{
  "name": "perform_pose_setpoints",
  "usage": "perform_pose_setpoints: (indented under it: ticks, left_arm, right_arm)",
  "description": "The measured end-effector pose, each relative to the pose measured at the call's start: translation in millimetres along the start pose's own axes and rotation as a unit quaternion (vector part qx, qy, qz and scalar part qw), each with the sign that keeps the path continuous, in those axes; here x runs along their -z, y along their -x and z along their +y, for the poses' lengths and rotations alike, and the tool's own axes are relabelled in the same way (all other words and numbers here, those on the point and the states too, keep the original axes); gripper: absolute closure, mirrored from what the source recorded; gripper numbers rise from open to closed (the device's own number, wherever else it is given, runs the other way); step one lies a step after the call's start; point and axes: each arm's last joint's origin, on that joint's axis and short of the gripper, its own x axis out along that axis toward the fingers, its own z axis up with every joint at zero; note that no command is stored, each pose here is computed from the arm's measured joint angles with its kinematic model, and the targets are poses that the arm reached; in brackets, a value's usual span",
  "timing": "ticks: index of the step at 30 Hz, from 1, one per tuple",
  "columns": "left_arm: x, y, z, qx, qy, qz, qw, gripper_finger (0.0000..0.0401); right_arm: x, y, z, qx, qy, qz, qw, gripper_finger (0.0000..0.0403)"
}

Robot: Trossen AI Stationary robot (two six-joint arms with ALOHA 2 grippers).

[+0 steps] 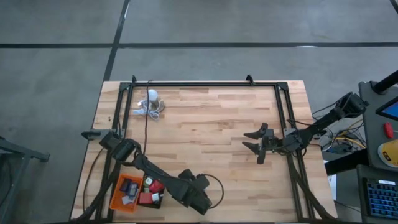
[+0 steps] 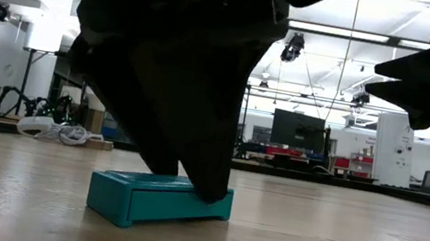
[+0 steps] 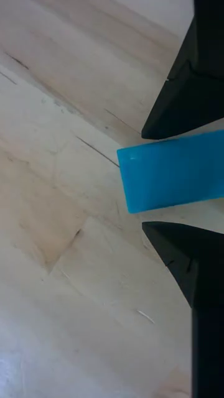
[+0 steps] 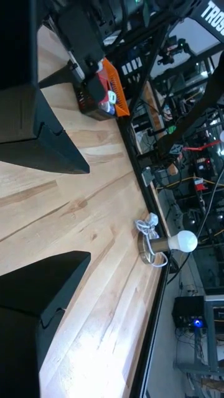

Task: Pick & Place Office items
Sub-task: Put the blue digital clock into the orange basket

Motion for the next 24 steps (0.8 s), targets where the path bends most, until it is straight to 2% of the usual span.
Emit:
perform_pose_setpoints:
  ticks: [9,18,24]
  left_arm:
    - [3.5,-12.7,6.9,0.005,0.027,0.02,0.999,0.0167]
    - [3.4,-12.9,7.1,0.005,0.025,0.022,0.999,0.017]
    - [3.4,-13.0,7.7,0.003,0.018,0.024,1.0,0.0205]
  right_arm:
    - [-0.1,0.0,0.1,0.0,0.0,0.0,1.0,0.0193]
    - [0.0,0.0,0.0,0.0,0.0,0.0,1.0,0.0193]
    - [0.0,0.0,0.0,0.0,0.0,0.0,1.0,0.0193]
